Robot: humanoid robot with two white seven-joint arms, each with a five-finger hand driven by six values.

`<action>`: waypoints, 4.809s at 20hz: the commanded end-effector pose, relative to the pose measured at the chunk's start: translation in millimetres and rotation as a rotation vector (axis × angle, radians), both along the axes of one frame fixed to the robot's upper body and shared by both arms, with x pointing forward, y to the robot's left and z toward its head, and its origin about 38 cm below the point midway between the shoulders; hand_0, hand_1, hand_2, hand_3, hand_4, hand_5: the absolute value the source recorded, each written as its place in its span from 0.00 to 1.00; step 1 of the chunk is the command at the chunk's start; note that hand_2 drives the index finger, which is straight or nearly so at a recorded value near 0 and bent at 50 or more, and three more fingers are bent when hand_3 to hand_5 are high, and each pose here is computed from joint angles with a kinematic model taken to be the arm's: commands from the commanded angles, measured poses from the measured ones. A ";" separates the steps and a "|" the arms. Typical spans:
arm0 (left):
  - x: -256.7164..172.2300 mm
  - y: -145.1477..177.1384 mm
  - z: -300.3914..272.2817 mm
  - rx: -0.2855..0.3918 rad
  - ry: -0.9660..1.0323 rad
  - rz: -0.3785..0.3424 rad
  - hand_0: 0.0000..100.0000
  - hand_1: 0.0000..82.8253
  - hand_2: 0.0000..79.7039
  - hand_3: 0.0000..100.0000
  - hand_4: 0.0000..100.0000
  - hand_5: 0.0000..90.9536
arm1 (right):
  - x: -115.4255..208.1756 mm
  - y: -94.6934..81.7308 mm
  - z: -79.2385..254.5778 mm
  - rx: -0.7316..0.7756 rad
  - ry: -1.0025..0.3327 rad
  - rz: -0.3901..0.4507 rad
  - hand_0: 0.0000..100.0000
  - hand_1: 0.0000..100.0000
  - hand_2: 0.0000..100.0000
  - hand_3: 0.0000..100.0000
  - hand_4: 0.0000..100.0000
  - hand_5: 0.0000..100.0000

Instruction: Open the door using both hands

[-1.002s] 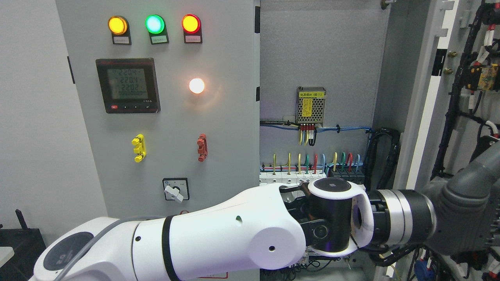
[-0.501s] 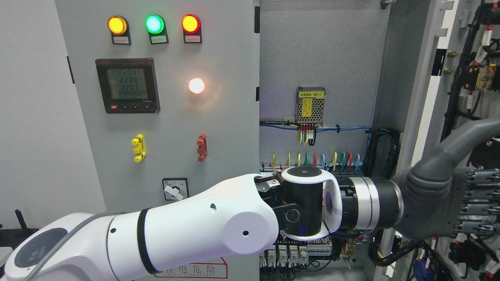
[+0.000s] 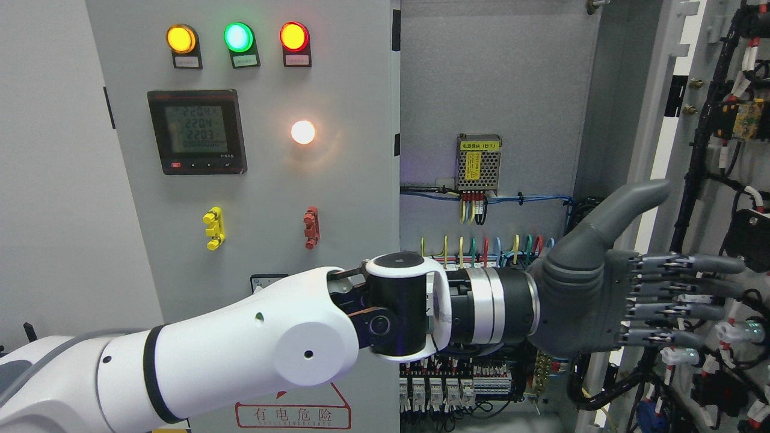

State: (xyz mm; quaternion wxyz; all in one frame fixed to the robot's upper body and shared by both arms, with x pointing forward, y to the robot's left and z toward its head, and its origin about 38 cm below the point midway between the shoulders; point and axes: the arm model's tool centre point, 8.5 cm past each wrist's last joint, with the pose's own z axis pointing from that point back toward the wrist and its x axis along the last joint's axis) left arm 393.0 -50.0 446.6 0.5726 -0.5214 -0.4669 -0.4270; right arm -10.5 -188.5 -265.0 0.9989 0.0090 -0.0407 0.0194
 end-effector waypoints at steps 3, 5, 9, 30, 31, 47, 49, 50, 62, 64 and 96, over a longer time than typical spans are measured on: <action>18.5 96.4 -53.0 0.044 0.007 0.082 0.00 0.00 0.00 0.00 0.03 0.00 | 0.0 0.0 0.0 0.000 0.001 0.000 0.11 0.00 0.00 0.00 0.00 0.00; 21.2 117.9 -66.6 0.042 0.036 0.099 0.00 0.00 0.00 0.00 0.03 0.00 | 0.0 0.0 0.0 0.000 0.001 0.000 0.11 0.00 0.00 0.00 0.00 0.00; 13.4 167.6 -110.6 0.084 0.085 0.116 0.00 0.00 0.00 0.00 0.03 0.00 | -0.1 0.0 0.0 0.000 0.001 0.000 0.11 0.00 0.00 0.00 0.00 0.00; -81.1 315.1 -347.5 0.274 0.357 0.415 0.00 0.00 0.00 0.00 0.03 0.00 | 0.0 0.0 0.0 0.000 0.001 0.000 0.11 0.00 0.00 0.00 0.00 0.00; -90.6 320.7 -358.5 0.289 0.368 0.431 0.00 0.00 0.00 0.00 0.03 0.00 | 0.0 0.0 0.0 0.000 0.001 0.000 0.11 0.00 0.00 0.00 0.00 0.00; -210.0 444.6 -505.0 0.673 0.617 0.670 0.00 0.00 0.00 0.00 0.03 0.00 | 0.0 0.0 0.0 0.000 0.001 0.000 0.11 0.00 0.00 0.00 0.00 0.00; -228.8 464.5 -522.9 0.755 0.646 0.693 0.00 0.00 0.00 0.00 0.03 0.00 | 0.0 0.0 0.0 0.000 0.001 0.000 0.11 0.00 0.00 0.00 0.00 0.00; -239.4 470.0 -532.5 0.793 0.657 0.696 0.00 0.00 0.00 0.00 0.03 0.00 | 0.0 0.0 0.0 0.000 0.001 0.000 0.11 0.00 0.00 0.00 0.00 0.00; -363.4 462.8 -640.9 1.021 0.910 0.744 0.00 0.00 0.00 0.00 0.03 0.00 | 0.0 0.0 0.0 0.000 0.001 0.000 0.11 0.00 0.00 0.00 0.00 0.00; -385.4 446.5 -657.7 1.023 0.962 0.757 0.00 0.00 0.00 0.00 0.03 0.00 | 0.0 0.0 0.0 0.000 0.001 0.000 0.11 0.00 0.00 0.00 0.00 0.00; -446.4 267.3 -706.4 1.071 1.062 0.818 0.00 0.00 0.00 0.00 0.03 0.00 | 46.5 -47.1 22.6 -0.042 -0.291 -0.006 0.11 0.00 0.00 0.00 0.00 0.00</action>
